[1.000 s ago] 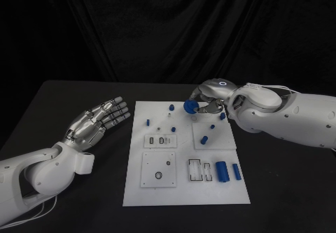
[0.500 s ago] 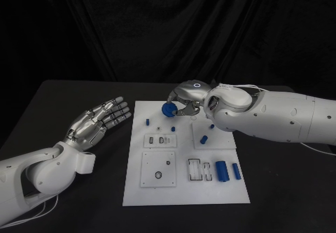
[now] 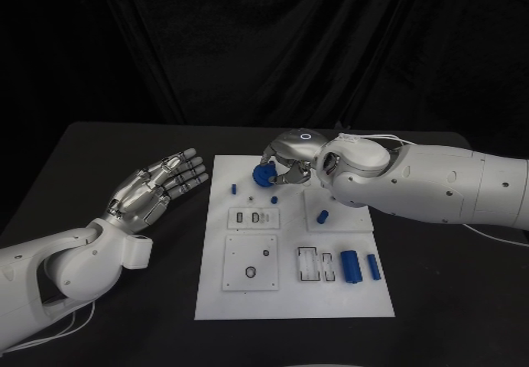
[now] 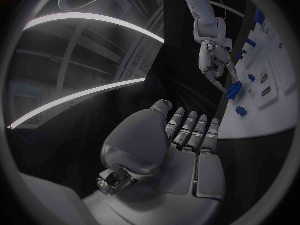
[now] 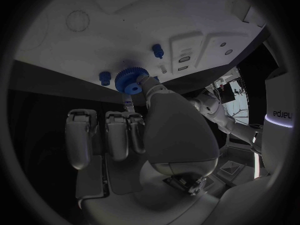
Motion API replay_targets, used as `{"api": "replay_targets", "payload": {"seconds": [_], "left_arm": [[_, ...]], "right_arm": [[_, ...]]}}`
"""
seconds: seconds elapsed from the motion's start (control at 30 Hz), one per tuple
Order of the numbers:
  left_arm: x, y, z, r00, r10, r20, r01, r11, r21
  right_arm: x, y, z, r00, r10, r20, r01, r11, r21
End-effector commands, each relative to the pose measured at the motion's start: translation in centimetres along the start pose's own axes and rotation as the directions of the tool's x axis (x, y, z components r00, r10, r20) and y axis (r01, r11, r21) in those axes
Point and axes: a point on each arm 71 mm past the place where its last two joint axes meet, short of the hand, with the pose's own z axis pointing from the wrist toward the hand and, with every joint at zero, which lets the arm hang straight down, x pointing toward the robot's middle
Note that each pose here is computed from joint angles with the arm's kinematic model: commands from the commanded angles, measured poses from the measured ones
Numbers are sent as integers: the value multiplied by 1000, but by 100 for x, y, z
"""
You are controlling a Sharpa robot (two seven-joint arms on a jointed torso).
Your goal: Assemble the parts on the task board
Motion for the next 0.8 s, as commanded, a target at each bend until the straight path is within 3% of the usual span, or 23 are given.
{"api": "replay_targets", "payload": {"seconds": [0.03, 0.3, 0.8], "left_arm": [[16, -128, -5, 1000, -12, -19, 15, 983, 181], [10, -124, -3, 1000, -12, -20, 16, 984, 176], [7, -121, -3, 1000, -14, -22, 18, 985, 171]], "right_arm": [[17, -25, -6, 1000, -6, -8, 6, 1000, 20], [21, -53, -26, 1000, -4, -4, 4, 999, 34], [61, -88, -33, 999, -7, -44, 9, 998, 57]]}}
